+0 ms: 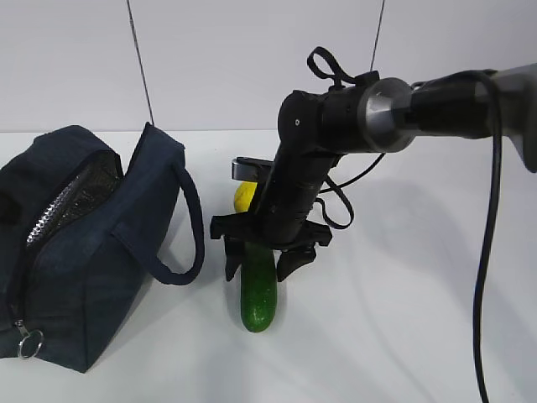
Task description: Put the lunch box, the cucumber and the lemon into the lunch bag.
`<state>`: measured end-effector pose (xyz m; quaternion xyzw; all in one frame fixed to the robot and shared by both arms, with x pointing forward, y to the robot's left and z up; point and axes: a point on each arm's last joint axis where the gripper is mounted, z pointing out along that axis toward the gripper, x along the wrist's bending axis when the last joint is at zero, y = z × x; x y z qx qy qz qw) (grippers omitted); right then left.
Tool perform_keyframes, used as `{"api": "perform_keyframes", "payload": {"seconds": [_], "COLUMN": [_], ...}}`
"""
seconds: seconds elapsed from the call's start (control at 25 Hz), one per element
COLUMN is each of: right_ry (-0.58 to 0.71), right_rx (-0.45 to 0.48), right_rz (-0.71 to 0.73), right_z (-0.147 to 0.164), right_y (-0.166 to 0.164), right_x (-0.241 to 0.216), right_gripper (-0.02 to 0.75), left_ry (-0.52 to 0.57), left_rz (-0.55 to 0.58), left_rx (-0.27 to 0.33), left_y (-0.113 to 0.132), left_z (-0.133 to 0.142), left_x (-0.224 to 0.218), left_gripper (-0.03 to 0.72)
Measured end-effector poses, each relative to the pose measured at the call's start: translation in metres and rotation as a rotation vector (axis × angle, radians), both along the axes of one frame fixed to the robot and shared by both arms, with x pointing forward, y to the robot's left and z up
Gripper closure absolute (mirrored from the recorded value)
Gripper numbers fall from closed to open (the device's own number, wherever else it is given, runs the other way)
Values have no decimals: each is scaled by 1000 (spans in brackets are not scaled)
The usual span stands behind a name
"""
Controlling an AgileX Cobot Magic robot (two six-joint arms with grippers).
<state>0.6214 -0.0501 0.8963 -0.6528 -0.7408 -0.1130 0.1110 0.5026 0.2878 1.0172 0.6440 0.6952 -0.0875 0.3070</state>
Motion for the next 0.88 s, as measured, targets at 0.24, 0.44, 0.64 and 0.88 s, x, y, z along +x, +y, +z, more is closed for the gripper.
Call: {"api": "perform_keyframes", "payload": {"seconds": [0.24, 0.44, 0.64, 0.88], "right_ry": [4, -6, -9, 63], "right_rx": [-4, -19, -24, -50], "right_rz": [2, 12, 15, 42], "right_z": [-1, -1, -2, -1], "right_y": [0, -2, -2, -4], "right_x": [0, 0, 1, -6], "right_gripper": [312, 363, 369, 370], "left_ry": [0, 0, 0, 0], "left_rz": [0, 0, 0, 0], "left_rx": [0, 0, 0, 0], "left_y": [0, 0, 0, 0], "left_z": [0, 0, 0, 0], "left_x": [0, 0, 0, 0], "left_gripper": [690, 690, 690, 690]}}
